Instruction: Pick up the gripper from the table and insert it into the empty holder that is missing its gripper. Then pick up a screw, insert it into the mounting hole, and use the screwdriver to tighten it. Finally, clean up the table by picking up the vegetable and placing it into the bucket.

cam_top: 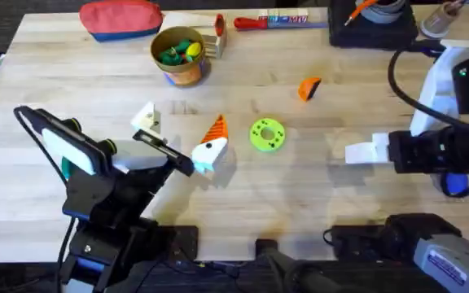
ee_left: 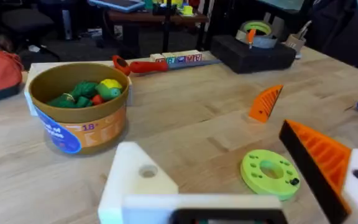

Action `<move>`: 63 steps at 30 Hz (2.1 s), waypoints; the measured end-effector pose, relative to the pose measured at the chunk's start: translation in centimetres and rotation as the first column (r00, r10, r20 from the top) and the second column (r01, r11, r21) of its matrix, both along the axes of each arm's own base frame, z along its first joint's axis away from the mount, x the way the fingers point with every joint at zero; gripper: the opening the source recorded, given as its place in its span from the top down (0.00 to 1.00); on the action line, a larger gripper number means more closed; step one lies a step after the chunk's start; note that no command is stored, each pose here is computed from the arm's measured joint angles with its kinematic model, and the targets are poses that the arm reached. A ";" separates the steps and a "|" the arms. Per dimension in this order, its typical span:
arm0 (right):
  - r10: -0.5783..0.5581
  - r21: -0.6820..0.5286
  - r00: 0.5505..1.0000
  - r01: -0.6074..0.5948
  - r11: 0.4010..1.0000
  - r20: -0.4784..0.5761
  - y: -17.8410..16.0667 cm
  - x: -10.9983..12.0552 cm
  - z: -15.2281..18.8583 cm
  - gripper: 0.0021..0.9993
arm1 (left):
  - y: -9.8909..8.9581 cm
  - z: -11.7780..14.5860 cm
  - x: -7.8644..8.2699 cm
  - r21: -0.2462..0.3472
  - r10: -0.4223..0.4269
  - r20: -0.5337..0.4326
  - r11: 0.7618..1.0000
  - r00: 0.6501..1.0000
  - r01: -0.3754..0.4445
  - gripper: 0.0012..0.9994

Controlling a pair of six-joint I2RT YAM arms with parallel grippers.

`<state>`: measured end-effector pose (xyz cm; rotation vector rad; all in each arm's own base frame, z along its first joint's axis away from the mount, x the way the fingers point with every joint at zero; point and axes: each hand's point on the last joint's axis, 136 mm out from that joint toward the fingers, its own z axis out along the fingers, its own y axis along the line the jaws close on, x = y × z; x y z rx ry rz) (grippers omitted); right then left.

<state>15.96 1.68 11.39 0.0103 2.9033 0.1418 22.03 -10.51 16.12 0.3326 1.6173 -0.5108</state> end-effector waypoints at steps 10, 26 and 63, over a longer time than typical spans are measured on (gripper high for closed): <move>0.000 0.000 0.996 0.000 1.000 0.089 0.0 2.1 0.6 0.01 | -0.2 0.0 -0.1 -0.001 -0.016 0.000 1.000 1.000 0.016 0.01; 0.043 0.117 0.883 -0.110 0.987 0.468 2.8 11.2 5.4 0.01 | -6.1 0.1 -6.3 -0.056 -0.492 -0.022 0.870 0.871 0.490 0.01; 0.284 0.001 0.927 -0.293 0.956 0.244 6.7 20.8 -2.7 0.91 | -7.0 0.0 -7.9 -0.075 -0.579 -0.035 0.814 0.814 0.576 0.01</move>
